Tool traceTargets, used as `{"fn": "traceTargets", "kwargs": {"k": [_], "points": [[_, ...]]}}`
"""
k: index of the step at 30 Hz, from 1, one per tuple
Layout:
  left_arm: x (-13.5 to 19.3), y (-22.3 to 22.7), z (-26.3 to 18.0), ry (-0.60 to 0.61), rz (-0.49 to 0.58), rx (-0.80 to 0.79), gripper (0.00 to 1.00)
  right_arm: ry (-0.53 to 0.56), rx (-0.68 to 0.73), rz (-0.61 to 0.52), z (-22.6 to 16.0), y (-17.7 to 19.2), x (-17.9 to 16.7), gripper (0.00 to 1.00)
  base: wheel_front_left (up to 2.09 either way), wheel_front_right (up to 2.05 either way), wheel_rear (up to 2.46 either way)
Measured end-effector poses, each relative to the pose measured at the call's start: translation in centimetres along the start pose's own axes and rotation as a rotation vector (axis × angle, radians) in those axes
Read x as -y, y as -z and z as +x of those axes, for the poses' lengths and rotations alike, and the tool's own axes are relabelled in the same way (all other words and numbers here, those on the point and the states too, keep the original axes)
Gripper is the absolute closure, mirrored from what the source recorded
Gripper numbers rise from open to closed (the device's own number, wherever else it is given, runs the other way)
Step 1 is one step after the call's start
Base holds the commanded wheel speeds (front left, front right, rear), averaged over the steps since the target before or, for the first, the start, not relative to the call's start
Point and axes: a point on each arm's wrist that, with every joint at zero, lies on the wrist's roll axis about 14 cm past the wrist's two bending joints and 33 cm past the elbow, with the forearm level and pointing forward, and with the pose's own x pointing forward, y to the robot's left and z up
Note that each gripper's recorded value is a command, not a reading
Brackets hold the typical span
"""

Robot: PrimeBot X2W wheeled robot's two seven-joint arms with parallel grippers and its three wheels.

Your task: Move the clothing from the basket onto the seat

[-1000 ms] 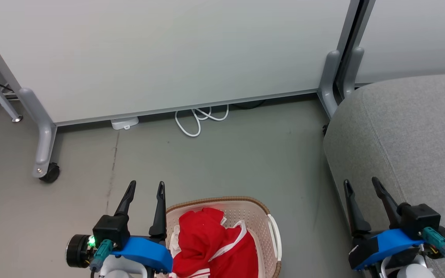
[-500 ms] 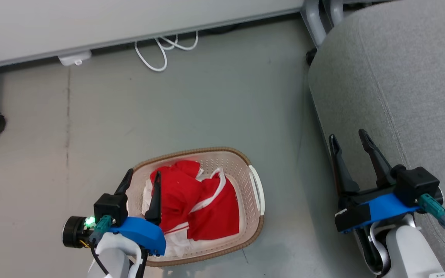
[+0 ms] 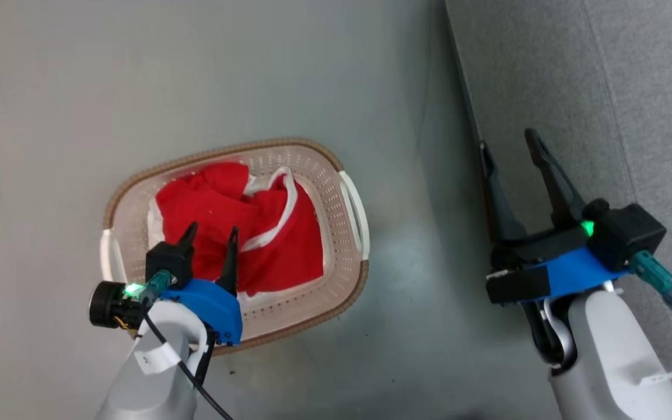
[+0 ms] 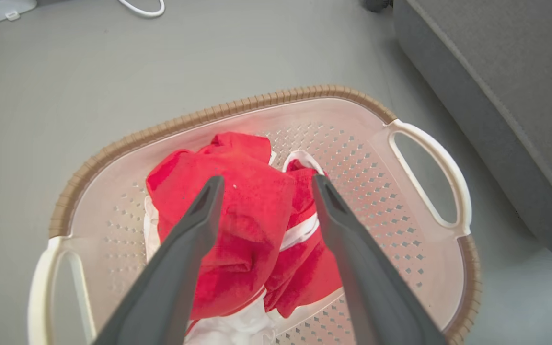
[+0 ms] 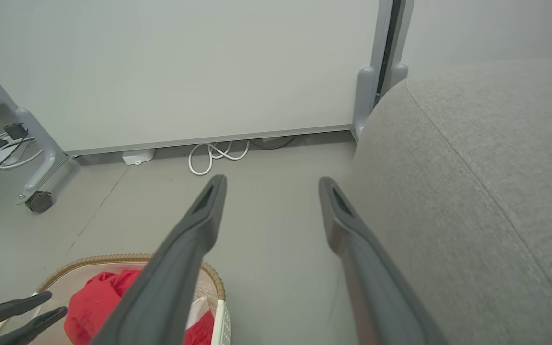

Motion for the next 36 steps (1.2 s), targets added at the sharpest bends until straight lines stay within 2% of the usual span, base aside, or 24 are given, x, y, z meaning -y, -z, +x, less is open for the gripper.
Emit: {"fn": "traceTargets", "kwargs": {"k": [7, 18, 34, 35, 36], "points": [[0.1, 4.9, 2.6, 0.028, -0.016, -0.153, 0.00, -0.004, -0.028, -0.005, 1.4, 2.0, 0.4, 0.00, 0.00, 0.00, 0.00], [-1.0, 9.3, 5.6, 0.008, 0.004, -0.291, 0.00, 0.032, -0.111, 0.001, 1.2, 5.7, 1.9, 0.00, 0.00, 0.00, 0.00], [-3.5, 12.1, 7.0, -0.098, -0.007, -0.389, 0.00, 0.056, -0.156, 0.024, 0.5, 7.5, 2.6, 0.00, 0.00, 0.00, 0.00], [-3.6, 12.1, 7.0, -0.102, -0.009, -0.390, 0.52, 0.056, -0.156, 0.024, 0.5, 7.5, 2.6, 0.00, 0.00, 0.00, 0.00], [-3.6, 12.0, 7.1, -0.103, -0.012, -0.389, 0.86, 0.056, -0.157, 0.024, 0.5, 7.5, 2.6, 0.00, 0.00, 0.00, 0.00]]}}
